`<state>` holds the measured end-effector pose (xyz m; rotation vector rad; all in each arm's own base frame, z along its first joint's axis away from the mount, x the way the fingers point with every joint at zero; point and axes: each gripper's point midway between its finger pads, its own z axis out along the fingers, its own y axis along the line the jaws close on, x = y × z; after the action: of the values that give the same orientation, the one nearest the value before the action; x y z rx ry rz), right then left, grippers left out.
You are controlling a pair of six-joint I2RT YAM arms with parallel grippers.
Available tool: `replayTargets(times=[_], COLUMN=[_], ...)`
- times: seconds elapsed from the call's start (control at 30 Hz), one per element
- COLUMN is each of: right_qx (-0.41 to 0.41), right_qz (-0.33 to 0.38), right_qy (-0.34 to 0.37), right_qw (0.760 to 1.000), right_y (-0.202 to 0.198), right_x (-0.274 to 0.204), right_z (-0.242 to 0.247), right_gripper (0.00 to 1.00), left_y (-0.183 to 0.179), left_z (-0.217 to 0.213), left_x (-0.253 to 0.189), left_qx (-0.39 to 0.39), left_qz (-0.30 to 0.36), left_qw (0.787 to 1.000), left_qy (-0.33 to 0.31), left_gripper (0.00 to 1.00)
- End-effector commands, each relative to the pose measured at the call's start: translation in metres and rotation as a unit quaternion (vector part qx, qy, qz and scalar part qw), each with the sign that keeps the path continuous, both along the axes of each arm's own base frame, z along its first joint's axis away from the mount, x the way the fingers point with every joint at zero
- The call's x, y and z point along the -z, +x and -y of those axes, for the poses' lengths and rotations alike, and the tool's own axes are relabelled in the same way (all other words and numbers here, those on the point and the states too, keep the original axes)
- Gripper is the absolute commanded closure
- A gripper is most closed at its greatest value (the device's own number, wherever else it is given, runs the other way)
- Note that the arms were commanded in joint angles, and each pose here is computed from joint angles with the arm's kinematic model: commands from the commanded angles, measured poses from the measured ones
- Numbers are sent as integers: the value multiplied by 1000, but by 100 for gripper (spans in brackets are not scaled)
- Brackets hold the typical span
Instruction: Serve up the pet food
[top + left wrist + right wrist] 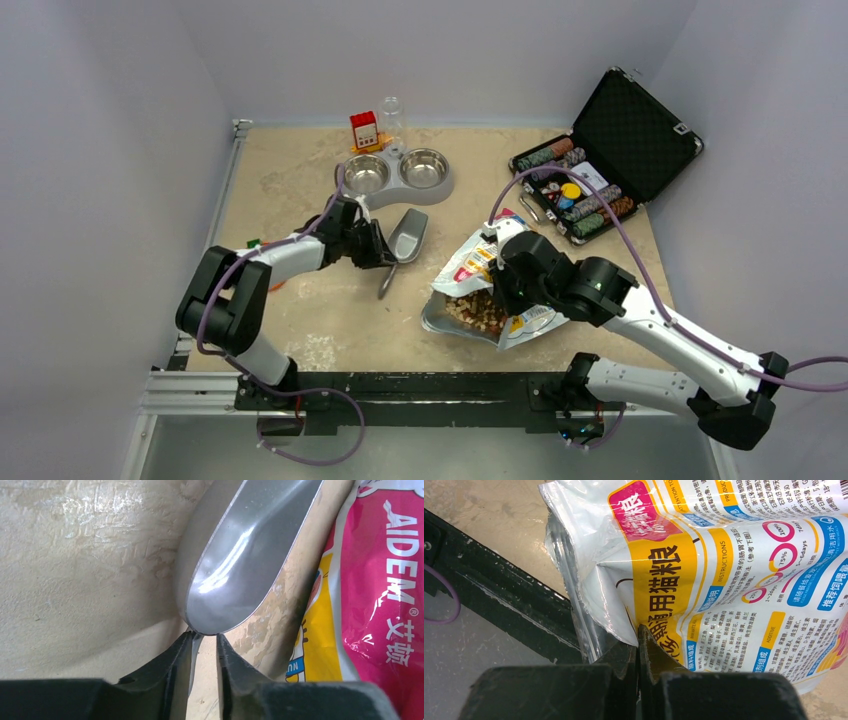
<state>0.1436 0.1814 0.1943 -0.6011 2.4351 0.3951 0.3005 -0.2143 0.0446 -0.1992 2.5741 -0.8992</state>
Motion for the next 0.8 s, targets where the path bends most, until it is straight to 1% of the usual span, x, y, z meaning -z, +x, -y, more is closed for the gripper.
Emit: replayTargets(times=[0.0, 0.07, 0.13, 0.17, 0.33, 0.47, 0.53, 0.67, 0.73, 0.77], right_qx=[-1, -2, -4, -4, -5, -4, -5, -6, -9, -10], right_qz=[26, 25, 25, 25, 24, 26, 25, 26, 24, 25], right_qy=[49, 48, 48, 48, 49, 50, 49, 52, 52, 53], right_qw=[998, 999, 999, 999, 998, 998, 998, 998, 998, 998], right_y=[2, 2, 3, 3, 2, 3, 3, 3, 3, 3], right_x=[-28, -26, -26, -25, -27, -27, -27, -30, -30, -31], right_z=[-7, -7, -9, -9, -10, -10, -10, -11, -13, -13], right_gripper=[100, 100, 100, 100, 100, 100, 100, 100, 100, 100], left_y=[-13, -13, -15, -16, -25, -30, -32, -27, -31, -25], left_z=[-7, -4, -5, -6, -8, -3, -2, -2, -4, -2], left_x=[-2, -9, -13, -14, -17, -14, -10, -8, 6, -1], left_qx=[55, 52, 45, 39, 0, -28, -46, -89, -115, -121], left_qz=[-19, -15, -14, -15, -5, 0, 3, 45, 40, 62], left_qw=[998, 999, 999, 999, 999, 996, 994, 982, 976, 969], left_qy=[18, 1, -3, -4, -32, -79, -101, -163, -182, -205], left_gripper=[61, 39, 31, 29, 30, 33, 33, 34, 35, 37])
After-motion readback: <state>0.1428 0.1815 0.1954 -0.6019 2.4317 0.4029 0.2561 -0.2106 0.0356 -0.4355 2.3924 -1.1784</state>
